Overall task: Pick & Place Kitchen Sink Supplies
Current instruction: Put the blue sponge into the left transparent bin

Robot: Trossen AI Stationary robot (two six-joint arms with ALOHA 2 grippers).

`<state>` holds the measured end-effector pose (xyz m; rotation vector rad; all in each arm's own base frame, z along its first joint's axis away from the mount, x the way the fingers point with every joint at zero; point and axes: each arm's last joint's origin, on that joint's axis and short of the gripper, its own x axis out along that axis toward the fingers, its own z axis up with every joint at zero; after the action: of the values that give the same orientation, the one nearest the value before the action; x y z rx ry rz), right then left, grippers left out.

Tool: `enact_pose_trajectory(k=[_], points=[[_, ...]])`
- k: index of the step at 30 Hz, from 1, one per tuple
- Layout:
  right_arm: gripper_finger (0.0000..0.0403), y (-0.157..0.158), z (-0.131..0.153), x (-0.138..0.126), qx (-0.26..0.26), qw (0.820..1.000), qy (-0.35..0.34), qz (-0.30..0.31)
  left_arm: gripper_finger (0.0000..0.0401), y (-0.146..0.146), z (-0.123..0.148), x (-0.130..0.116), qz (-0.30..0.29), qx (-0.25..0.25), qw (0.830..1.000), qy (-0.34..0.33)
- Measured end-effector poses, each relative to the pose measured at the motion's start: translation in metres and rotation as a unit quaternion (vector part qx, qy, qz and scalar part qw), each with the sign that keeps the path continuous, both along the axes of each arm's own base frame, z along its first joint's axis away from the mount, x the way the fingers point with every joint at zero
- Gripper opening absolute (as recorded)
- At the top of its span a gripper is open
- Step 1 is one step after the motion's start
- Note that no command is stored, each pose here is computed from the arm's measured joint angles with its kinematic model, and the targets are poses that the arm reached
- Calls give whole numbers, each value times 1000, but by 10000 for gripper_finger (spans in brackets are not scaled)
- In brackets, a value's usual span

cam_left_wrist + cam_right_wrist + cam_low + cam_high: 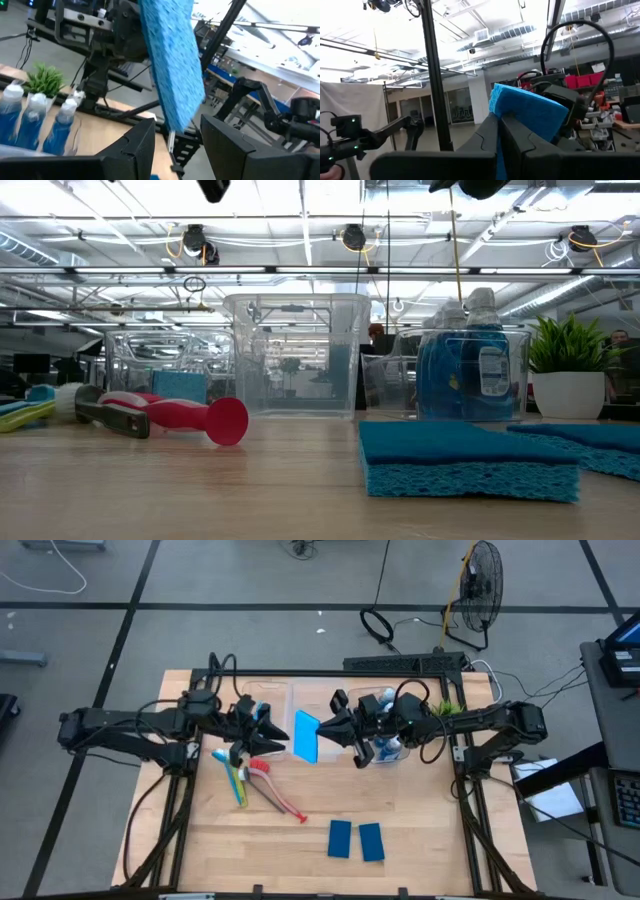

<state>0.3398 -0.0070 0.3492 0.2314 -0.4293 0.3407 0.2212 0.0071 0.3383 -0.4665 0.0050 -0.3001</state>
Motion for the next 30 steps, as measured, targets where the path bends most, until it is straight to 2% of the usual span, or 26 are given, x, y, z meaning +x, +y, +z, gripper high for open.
enact_pose_trajectory(k=[9,20,27,30], points=[[0,0,-2,1,0,1000,11,1,163,1,-5,20,-14,-16,999,-25],[0,0,-6,3,3,999,36,1,163,2,-8,30,-15,-21,999,-44],[0,0,-11,5,8,998,63,-10,163,2,-11,35,-19,-43,998,-38],[0,-1,-14,6,10,997,78,-14,146,2,-11,38,-32,-46,997,-45]])
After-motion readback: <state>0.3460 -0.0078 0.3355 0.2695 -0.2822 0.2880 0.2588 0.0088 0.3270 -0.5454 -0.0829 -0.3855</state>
